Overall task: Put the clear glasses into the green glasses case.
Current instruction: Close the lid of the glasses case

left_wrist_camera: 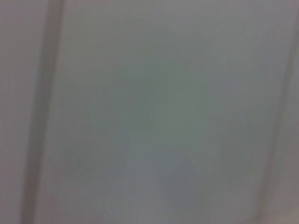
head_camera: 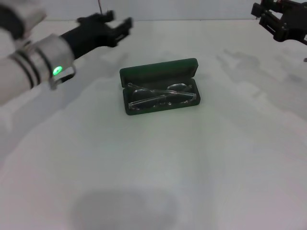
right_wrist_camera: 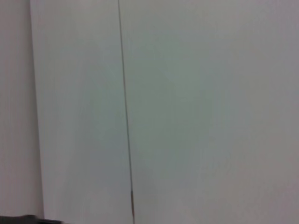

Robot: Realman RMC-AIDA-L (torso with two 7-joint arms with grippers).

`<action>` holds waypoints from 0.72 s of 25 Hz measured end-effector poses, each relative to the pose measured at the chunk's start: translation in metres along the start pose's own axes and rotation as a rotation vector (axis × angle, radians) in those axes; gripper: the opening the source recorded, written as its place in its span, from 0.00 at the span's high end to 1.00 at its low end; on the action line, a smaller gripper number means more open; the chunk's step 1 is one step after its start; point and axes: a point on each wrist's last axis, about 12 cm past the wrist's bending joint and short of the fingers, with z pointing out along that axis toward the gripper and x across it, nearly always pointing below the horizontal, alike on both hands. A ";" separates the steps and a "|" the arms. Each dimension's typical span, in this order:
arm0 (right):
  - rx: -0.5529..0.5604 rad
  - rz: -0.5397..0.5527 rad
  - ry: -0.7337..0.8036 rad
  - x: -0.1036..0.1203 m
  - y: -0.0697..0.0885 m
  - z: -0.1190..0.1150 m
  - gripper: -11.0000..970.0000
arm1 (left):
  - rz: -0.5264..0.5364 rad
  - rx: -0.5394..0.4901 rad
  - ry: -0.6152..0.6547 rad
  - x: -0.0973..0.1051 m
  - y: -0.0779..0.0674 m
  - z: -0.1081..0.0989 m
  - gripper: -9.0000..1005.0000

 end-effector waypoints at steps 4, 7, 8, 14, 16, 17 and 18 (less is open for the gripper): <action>-0.011 -0.016 0.020 -0.001 0.001 0.007 0.69 | 0.007 0.073 0.131 -0.006 -0.011 0.020 0.44; -0.006 -0.021 0.030 0.001 0.002 0.010 0.69 | 0.012 0.098 0.184 -0.002 -0.020 0.025 0.44; -0.007 -0.022 0.031 0.001 0.003 0.010 0.69 | 0.015 0.106 0.195 0.000 -0.023 0.027 0.44; -0.032 -0.040 0.044 0.001 0.007 0.014 0.69 | 0.055 0.096 0.253 0.007 -0.032 0.035 0.44; -0.044 -0.047 0.048 0.001 0.008 0.016 0.69 | 0.063 0.089 0.262 0.008 -0.033 0.036 0.44; -0.047 -0.048 0.050 0.001 0.009 0.016 0.69 | 0.063 0.088 0.264 0.008 -0.034 0.037 0.44; -0.050 -0.049 0.050 0.001 0.009 0.017 0.69 | 0.063 0.090 0.265 0.008 -0.034 0.037 0.44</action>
